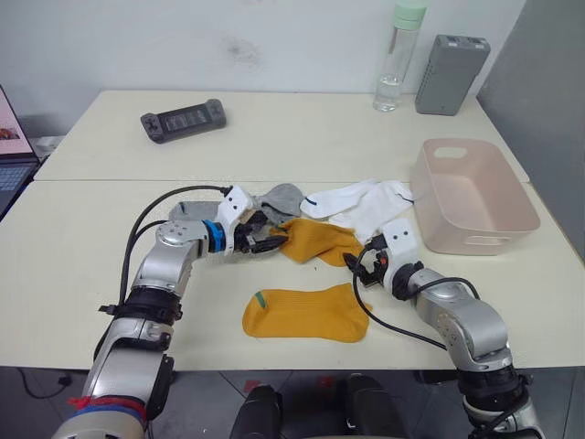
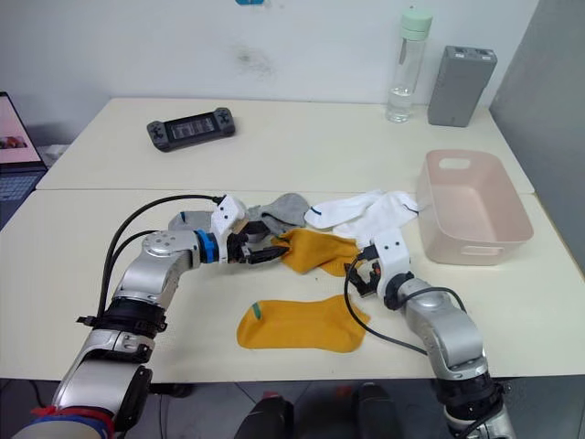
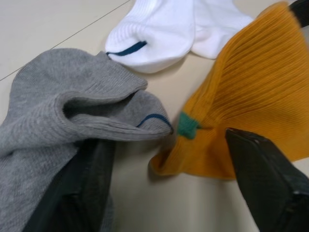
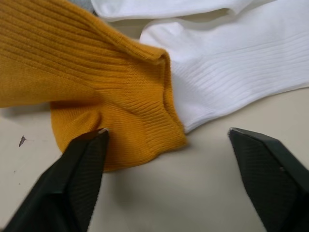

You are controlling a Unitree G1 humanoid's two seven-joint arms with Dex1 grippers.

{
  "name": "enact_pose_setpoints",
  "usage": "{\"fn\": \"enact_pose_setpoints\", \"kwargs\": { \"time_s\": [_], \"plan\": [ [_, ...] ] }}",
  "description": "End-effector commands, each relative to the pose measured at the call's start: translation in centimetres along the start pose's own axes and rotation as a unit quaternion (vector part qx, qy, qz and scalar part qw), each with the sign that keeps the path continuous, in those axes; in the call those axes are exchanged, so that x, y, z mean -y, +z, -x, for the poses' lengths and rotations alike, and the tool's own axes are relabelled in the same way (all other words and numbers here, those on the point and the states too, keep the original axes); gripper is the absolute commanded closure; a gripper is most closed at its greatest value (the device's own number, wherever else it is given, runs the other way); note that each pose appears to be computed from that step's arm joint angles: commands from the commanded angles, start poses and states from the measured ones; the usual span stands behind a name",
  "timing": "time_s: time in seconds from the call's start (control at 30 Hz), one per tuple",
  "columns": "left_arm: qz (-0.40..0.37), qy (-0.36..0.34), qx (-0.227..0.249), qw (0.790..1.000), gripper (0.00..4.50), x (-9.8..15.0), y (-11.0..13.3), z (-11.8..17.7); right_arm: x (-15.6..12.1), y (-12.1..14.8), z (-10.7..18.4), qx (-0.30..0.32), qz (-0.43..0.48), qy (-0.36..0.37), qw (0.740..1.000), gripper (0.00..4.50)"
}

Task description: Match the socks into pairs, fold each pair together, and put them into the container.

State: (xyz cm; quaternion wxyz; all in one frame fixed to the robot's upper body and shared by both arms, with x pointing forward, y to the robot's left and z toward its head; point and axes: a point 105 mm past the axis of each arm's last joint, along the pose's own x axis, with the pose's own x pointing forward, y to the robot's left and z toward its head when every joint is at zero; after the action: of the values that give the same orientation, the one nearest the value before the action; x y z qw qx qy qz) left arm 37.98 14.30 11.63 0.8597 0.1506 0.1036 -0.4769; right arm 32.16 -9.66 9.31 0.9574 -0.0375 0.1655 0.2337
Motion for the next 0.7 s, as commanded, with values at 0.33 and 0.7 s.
{"fn": "enact_pose_setpoints", "kwargs": {
  "time_s": [0.33, 0.7],
  "plan": [
    [-0.021, -0.018, 0.018, 0.999, 4.47, 0.0, 2.5, 1.3, -1.0, 2.3, 0.5, 0.040, 0.011, 0.027, 0.999, 4.39],
    [0.119, -0.085, -0.094, 0.985, 4.50, 0.9, 2.4, 6.9, -3.2, 4.4, 4.8, -0.008, 0.003, 0.185, 0.983, 4.48]
  ]
}}
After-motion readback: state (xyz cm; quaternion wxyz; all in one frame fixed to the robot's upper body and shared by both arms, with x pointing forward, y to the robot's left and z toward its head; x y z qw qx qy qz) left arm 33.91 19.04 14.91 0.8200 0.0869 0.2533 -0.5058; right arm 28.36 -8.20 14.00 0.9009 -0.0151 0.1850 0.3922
